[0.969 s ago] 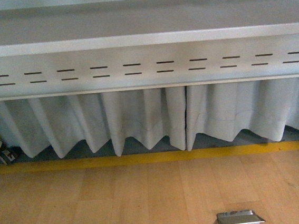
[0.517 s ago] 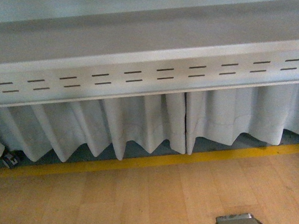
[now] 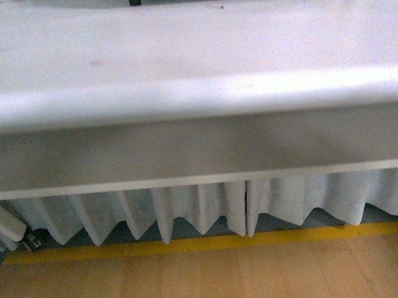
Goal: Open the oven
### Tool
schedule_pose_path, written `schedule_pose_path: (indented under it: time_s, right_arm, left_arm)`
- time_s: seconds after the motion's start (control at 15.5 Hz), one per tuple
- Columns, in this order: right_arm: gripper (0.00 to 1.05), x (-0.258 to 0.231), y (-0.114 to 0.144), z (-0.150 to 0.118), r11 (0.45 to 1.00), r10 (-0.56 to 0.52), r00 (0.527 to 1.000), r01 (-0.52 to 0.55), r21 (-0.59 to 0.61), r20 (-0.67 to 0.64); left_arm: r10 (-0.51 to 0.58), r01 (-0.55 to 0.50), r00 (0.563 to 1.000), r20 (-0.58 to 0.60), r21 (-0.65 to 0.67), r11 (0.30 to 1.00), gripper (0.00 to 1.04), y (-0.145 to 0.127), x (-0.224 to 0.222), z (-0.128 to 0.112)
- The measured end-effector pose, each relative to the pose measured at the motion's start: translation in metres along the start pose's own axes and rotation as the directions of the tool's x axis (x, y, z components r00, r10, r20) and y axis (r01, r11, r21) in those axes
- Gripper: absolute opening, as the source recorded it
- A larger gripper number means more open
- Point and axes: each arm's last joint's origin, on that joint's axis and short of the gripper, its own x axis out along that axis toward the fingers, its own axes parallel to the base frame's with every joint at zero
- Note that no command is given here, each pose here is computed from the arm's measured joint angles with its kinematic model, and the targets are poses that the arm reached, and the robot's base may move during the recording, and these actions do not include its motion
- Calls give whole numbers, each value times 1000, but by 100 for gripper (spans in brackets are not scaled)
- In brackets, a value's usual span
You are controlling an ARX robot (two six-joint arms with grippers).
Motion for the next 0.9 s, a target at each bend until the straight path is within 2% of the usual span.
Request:
schedule_pose_path:
  time_s: [0.9]
  right_arm:
    - [98, 0, 0, 0, 1000, 0, 1000, 0, 0, 3]
  left_arm:
    - [0, 0, 1000, 3, 0, 1000, 98, 0, 0, 0]
